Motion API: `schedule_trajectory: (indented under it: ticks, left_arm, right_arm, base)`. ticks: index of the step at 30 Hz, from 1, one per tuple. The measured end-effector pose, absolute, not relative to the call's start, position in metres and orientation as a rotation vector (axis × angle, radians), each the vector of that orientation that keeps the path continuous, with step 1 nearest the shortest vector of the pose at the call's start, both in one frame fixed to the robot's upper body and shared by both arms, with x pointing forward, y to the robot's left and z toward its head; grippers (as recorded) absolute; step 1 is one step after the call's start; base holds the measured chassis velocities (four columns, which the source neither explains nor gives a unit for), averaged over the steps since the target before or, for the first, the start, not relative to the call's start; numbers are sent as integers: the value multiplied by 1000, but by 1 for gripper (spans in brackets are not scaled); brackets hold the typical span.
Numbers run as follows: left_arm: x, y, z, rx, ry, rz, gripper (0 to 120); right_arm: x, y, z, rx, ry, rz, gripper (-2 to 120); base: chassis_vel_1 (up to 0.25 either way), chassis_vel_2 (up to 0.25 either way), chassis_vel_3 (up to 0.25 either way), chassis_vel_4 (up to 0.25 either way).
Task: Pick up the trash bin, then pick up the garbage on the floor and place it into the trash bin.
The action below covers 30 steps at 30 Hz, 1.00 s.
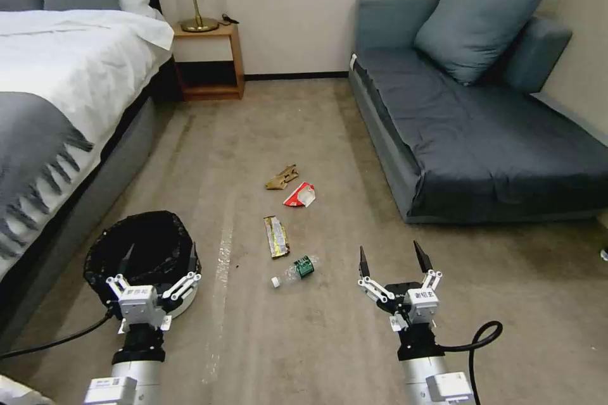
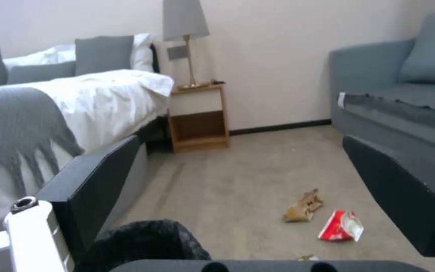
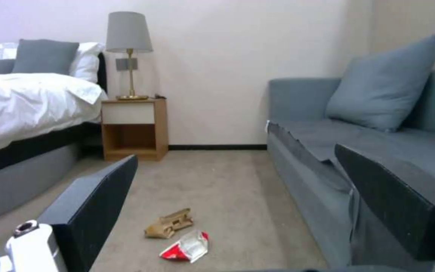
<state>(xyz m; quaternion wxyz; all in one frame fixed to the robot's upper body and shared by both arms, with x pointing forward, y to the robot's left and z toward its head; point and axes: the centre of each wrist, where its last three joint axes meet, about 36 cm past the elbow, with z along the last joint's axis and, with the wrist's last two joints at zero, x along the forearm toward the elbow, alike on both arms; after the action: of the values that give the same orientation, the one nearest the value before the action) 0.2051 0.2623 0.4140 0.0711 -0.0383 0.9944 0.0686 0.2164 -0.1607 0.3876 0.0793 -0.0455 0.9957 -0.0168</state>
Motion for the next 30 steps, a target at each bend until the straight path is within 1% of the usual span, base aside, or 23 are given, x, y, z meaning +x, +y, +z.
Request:
schedule_trajectory:
  ticks: [6, 10, 13, 17, 18, 19, 20, 21, 22, 24, 25, 26, 27, 28, 30]
  left_arm:
    - [212, 277, 421, -129, 3021, 169, 100]
    - [226, 299, 436, -95, 3103, 36, 100]
    - [230, 305, 438, -68, 3149, -11, 100]
    - [242, 324, 447, -12, 3305, -109, 100]
    - [250, 340, 453, -17, 3363, -79, 100]
    - [250, 340, 453, -17, 3363, -79, 100]
    - [255, 350, 457, -27, 3387, -53, 100]
    - [263, 370, 464, -45, 3419, -18, 100]
    - [263, 370, 464, -45, 3419, -18, 100]
    - [276, 399, 472, -90, 3450, 25, 100]
    - [281, 412, 474, -113, 3459, 47, 100]
    - [281, 412, 474, -113, 3459, 47, 100]
    - [287, 429, 475, -144, 3473, 72, 100]
    - [289, 434, 475, -153, 3478, 79, 100]
    - [304, 460, 476, -205, 3517, 128, 100]
  right_arm:
    - [216, -160, 387, -127, 2985, -43, 100]
    - [216, -161, 386, -121, 2990, -37, 100]
    - [216, -161, 386, -120, 2990, -36, 100]
    - [216, -162, 385, -117, 2992, -33, 100]
    - [216, -163, 384, -114, 2994, -33, 100]
    - [216, -163, 384, -114, 2994, -33, 100]
    - [216, -164, 384, -113, 2996, -33, 100]
    - [216, -165, 383, -110, 2998, -34, 100]
    - [216, -165, 383, -110, 2998, -34, 100]
    - [215, -167, 382, -104, 3000, -35, 100]
    - [215, -168, 381, -102, 3001, -36, 100]
    - [215, -168, 381, -102, 3001, -36, 100]
    - [215, -168, 380, -99, 3003, -36, 100]
    - [215, -169, 380, -98, 3003, -36, 100]
    - [214, -170, 380, -98, 3005, -39, 100]
  base:
    - [0, 0, 0, 0]
    - [0, 0, 0, 0]
    - [0, 0, 0, 0]
    - [0, 0, 0, 0]
    - [0, 0, 0, 0]
    - [0, 0, 0, 0]
    - [0, 0, 0, 0]
    - [0, 0, 0, 0]
    - [0, 0, 0, 0]
    - [0, 0, 0, 0]
    - [0, 0, 0, 0]
    - [0, 0, 0, 0]
    - [0, 0, 0, 0]
    - [0, 0, 0, 0]
    - [0, 0, 0, 0]
